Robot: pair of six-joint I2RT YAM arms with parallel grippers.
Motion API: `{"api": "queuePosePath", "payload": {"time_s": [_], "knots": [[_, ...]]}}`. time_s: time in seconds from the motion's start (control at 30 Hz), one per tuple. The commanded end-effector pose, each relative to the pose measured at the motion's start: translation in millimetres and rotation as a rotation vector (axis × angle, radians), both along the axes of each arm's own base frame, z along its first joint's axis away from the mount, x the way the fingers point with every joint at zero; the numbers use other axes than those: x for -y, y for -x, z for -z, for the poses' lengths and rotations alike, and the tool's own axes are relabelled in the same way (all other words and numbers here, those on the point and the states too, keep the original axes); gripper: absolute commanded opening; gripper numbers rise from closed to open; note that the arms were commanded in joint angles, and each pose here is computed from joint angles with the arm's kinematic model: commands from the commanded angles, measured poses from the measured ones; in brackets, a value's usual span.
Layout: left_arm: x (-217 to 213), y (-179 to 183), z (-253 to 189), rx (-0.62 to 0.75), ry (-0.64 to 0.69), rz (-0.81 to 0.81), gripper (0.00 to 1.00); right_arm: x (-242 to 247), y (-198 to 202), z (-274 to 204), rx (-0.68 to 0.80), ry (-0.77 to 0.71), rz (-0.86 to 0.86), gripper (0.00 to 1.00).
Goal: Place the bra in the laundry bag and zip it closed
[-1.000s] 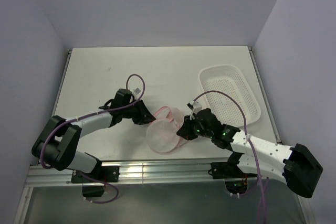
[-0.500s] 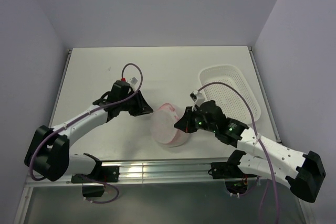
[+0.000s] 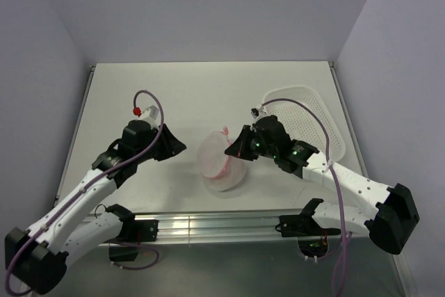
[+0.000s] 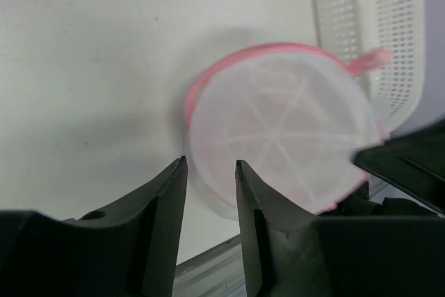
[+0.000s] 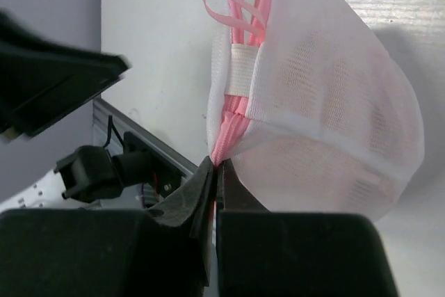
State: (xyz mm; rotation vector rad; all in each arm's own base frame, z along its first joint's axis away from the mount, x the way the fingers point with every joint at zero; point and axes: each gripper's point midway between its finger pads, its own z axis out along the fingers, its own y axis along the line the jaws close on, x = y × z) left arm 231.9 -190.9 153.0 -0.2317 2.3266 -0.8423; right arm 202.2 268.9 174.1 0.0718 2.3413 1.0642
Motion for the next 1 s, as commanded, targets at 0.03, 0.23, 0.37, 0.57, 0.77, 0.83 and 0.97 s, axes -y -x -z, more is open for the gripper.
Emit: {"api": "queuePosePath", "payload": {"time_s": [0.03, 0.23, 0.37, 0.57, 0.77, 0.83, 0.97], "knots": [[-1, 12, -54, 0.181, 0.009, 0.020, 0.41, -12, -24, -29, -0.020, -0.068, 0.103, 0.00], [50, 52, -80, 0.280, 0.103, 0.216, 0.39, -19, -39, -22, -0.104, -0.014, 0.172, 0.00], [81, 76, -80, 0.305, 0.130, 0.348, 0.38, -24, -43, -26, -0.119, -0.012, 0.178, 0.00], [102, 84, -65, 0.305, 0.107, 0.402, 0.39, -27, -45, -29, -0.119, -0.002, 0.166, 0.00], [115, 88, -44, 0.304, 0.148, 0.451, 0.41, -19, -47, -31, -0.119, 0.065, 0.183, 0.00], [122, 85, -45, 0.328, 0.175, 0.458, 0.41, -15, -47, -31, -0.126, 0.108, 0.182, 0.00], [132, 82, -40, 0.326, 0.178, 0.469, 0.41, -10, -49, -33, -0.128, 0.156, 0.188, 0.00]]}}
